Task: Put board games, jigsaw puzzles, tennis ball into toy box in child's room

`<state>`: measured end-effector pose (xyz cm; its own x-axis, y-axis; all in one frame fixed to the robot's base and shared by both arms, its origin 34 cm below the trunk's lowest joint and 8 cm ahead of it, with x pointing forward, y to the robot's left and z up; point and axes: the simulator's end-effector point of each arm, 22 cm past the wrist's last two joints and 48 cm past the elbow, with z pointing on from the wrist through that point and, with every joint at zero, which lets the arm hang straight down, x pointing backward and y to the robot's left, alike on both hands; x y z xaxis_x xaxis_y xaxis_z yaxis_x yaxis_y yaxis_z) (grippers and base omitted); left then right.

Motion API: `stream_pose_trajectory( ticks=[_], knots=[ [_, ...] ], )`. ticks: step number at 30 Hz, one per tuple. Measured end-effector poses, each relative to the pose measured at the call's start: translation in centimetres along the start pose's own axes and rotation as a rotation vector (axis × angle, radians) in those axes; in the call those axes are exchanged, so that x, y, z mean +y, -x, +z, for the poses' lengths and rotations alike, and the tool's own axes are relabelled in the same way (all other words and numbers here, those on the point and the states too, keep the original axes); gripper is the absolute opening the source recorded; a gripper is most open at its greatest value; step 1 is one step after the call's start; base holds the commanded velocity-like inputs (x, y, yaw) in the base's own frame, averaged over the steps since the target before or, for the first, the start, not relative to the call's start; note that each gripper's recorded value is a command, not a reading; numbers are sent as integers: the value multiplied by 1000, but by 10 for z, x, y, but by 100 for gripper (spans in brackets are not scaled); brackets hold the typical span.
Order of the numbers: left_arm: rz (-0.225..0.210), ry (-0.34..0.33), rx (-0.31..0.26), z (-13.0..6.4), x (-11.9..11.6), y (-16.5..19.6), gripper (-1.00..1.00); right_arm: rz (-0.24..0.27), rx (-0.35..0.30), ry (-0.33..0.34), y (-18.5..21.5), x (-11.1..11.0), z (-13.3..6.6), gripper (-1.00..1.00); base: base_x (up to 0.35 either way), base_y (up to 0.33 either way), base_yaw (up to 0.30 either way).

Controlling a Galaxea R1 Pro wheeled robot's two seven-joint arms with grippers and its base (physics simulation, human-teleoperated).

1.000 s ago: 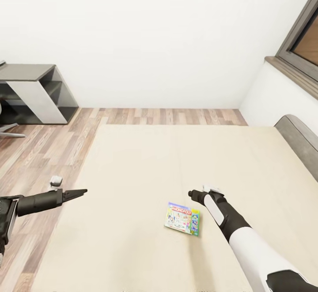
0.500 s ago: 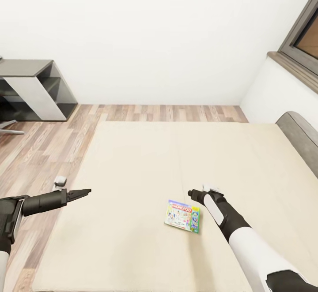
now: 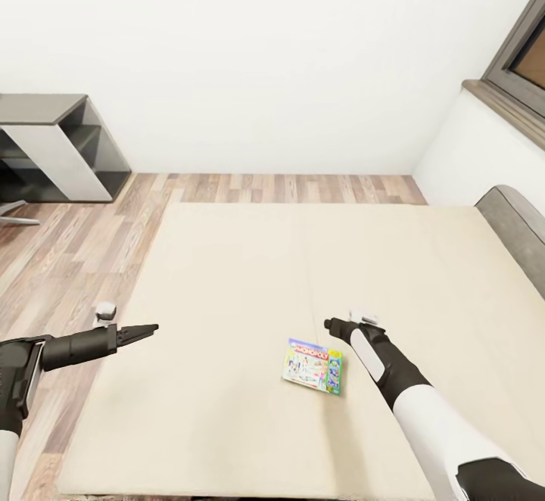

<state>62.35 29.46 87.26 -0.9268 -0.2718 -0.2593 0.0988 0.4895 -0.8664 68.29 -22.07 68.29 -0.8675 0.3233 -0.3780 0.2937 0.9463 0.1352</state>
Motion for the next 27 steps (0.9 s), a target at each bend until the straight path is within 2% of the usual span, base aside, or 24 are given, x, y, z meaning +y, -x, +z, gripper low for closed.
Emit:
stream_pose_trajectory(
  ticks=[17,21,24,27],
  knots=[
    [-18,6,3,2,11,-4,100,-2,22,-8,-12,-5,11,100,0,0,0],
    [-19,-41,-33,2,3,4,100,1,27,-4,-14,-6,13,100,0,0,0],
    [0,-140,-106,-2,-22,22,100,3,27,25,-13,-6,15,100,0,0,0],
    [20,-189,-139,-5,-36,31,100,5,29,54,-13,-6,17,100,0,0,0]
  ],
)
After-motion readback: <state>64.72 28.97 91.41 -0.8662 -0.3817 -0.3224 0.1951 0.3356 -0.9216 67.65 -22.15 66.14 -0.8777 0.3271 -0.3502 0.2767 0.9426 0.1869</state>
